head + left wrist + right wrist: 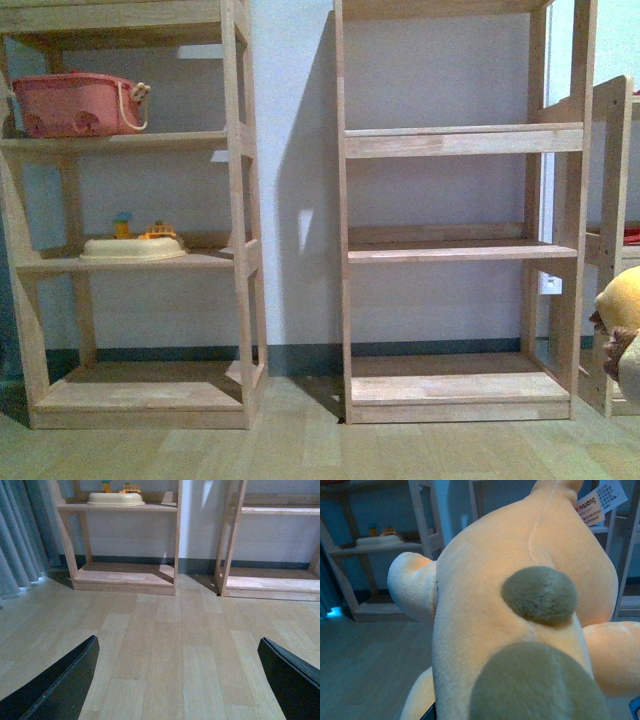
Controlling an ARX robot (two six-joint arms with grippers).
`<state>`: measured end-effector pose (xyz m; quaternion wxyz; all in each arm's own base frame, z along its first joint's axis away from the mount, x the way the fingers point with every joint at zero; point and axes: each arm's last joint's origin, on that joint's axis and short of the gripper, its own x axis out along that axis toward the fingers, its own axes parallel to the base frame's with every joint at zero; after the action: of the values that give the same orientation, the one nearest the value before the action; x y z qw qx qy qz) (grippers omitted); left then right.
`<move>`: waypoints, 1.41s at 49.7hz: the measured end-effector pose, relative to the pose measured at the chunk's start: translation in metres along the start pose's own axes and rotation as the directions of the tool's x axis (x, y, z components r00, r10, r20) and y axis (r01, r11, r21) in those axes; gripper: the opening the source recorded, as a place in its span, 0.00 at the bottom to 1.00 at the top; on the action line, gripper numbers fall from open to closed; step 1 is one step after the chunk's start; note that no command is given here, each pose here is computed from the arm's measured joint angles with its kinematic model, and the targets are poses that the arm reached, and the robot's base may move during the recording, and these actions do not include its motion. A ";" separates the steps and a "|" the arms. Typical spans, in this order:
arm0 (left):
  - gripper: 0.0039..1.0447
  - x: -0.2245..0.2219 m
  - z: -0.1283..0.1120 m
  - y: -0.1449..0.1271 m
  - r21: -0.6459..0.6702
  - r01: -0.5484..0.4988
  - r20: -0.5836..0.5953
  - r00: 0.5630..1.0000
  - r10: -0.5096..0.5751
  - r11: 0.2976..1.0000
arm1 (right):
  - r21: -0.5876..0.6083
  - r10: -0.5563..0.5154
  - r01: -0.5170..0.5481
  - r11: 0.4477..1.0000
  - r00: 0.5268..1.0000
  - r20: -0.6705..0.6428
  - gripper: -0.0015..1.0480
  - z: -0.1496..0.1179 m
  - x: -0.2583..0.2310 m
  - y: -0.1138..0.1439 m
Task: Put away toys
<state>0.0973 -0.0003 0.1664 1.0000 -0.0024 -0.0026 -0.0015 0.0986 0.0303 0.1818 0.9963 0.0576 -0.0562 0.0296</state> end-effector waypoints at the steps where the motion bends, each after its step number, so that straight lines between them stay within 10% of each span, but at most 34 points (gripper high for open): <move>1: 0.95 0.000 0.000 0.000 0.000 0.000 0.000 1.000 0.000 1.000 | 0.000 0.000 0.000 1.000 1.000 0.000 0.19 0.000 0.000 0.000; 70: 0.95 0.000 0.000 0.000 0.000 -0.001 0.000 1.000 0.001 1.000 | -0.001 0.000 0.000 1.000 1.000 -0.001 0.19 0.000 0.000 0.000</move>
<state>0.0973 -0.0003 0.1664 1.0000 -0.0024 -0.0026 -0.0012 0.0986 0.0304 0.1817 0.9964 0.0571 -0.0555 0.0294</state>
